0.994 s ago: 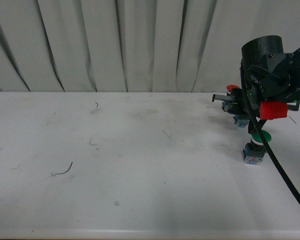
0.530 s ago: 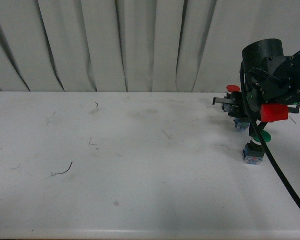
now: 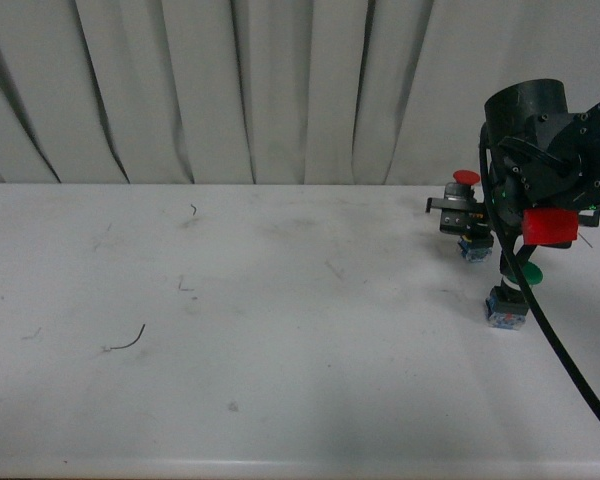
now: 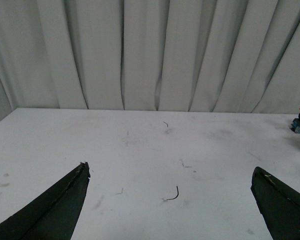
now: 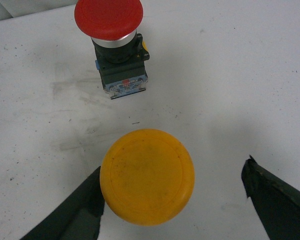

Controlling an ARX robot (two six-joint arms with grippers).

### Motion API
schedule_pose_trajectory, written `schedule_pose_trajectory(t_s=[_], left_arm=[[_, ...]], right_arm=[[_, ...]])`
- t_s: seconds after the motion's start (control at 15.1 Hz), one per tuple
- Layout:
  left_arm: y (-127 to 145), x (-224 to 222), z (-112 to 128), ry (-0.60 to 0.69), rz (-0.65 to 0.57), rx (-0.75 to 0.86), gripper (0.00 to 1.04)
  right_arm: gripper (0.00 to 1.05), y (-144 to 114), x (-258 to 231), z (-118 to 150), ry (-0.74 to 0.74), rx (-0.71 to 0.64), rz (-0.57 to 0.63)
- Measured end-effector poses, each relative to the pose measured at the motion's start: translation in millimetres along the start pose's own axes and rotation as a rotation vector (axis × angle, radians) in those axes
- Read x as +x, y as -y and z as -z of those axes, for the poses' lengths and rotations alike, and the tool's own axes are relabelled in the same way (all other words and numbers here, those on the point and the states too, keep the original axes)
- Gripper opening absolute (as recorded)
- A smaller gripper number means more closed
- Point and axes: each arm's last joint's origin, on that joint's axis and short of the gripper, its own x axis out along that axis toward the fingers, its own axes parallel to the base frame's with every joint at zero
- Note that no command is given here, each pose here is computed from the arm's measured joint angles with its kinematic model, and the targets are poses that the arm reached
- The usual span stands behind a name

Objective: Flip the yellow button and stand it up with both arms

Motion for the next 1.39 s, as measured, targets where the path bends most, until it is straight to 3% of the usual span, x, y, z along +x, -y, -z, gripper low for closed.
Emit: schedule_pose_trajectory(t_s=[0.13, 0.66, 0.79, 0.99, 1.13, 1.26, 1.39], left_arm=[[0, 0, 0, 0.000, 0.000, 0.000, 0.98], [0, 0, 0, 0.000, 0.000, 0.000, 0.98], [0, 0, 0, 0.000, 0.000, 0.000, 0.98], [0, 0, 0, 0.000, 0.000, 0.000, 0.98], [0, 0, 0, 0.000, 0.000, 0.000, 0.98], [0, 0, 0, 0.000, 0.000, 0.000, 0.98], [0, 0, 0, 0.000, 0.000, 0.000, 0.98]], right_arm=[[0.98, 0, 0, 0, -0.001, 0.001, -0.001], [0.98, 1, -13, -13, 0.044, 0.041, -0.090], [0.98, 4, -40, -35, 0.145, 0.074, -0.151], [0.98, 22, -119, -67, 0.374, 0.119, -0.316], [0.80, 56, -191, -61, 0.621, 0.040, -0.333], [0.56, 100, -254, -19, 0.617, -0.044, -0.275], [0.30, 124, -291, 28, 0.648, -0.068, -0.278]])
